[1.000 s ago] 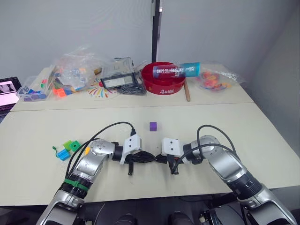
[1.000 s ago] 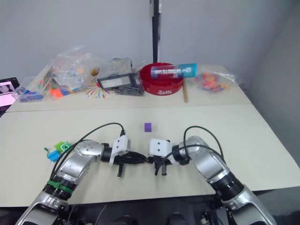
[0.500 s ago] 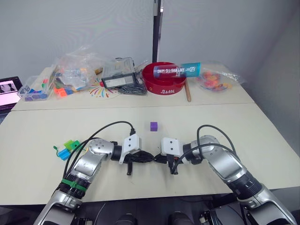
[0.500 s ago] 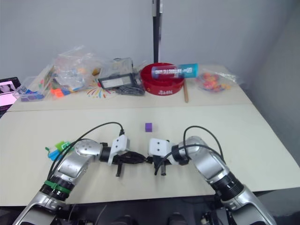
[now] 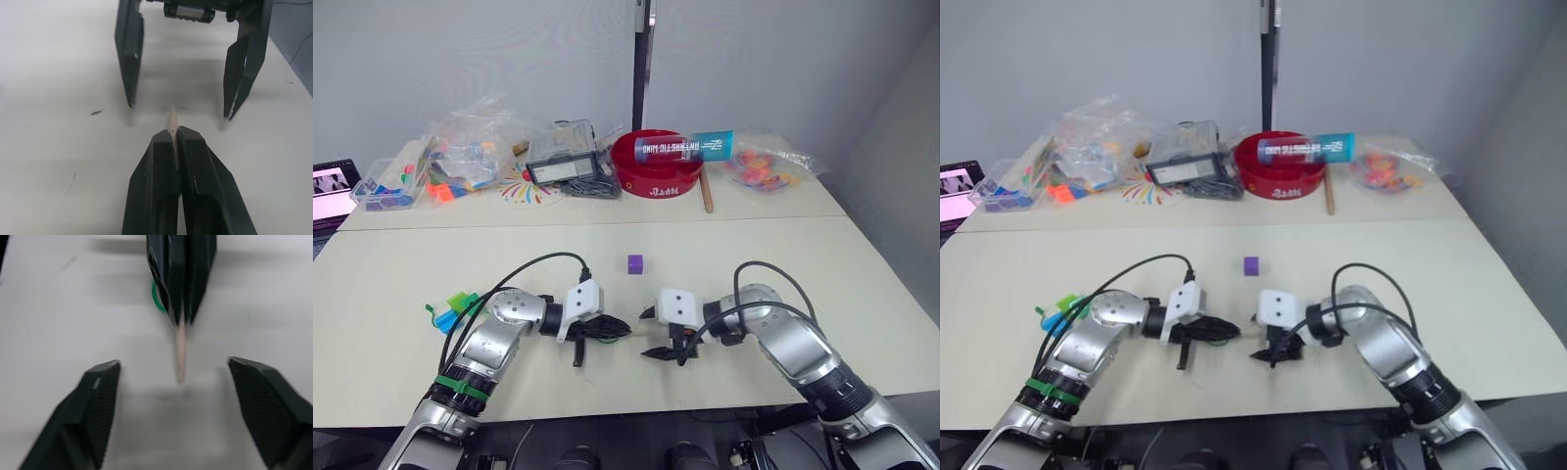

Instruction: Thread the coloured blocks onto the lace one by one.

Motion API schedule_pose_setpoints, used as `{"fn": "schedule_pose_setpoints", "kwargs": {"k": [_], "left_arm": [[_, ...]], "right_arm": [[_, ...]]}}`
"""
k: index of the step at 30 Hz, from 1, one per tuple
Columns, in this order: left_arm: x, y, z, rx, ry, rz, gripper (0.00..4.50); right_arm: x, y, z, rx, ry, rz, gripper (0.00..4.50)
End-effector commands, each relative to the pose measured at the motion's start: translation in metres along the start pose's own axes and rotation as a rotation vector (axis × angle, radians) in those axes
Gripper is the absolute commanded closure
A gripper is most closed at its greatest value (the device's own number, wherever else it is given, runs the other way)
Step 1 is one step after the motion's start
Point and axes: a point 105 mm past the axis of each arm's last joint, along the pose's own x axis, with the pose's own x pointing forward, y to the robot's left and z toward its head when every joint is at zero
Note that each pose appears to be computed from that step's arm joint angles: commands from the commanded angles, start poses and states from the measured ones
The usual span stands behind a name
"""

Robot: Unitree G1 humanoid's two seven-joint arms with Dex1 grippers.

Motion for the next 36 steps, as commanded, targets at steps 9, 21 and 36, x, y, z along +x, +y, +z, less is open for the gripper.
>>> {"fn": "schedule_pose_setpoints", "kwargs": {"k": [9,21,36], "left_arm": [[-0.023,-0.001,0.007,-0.031,-0.084,0.037,4.50],[-0.050,0.000,-0.001,-0.076,-0.122,0.138,4.50],[-0.043,0.000,0.000,-0.073,-0.127,0.119,4.50]], "right_arm": [[-0.022,-0.019,0.015,0.052,-0.123,-0.089,0.04],[-0.020,-0.048,0.005,0.067,-0.089,-0.198,0.04],[-0.009,-0.068,-0.005,0.100,-0.068,-0.273,0.04]]}}
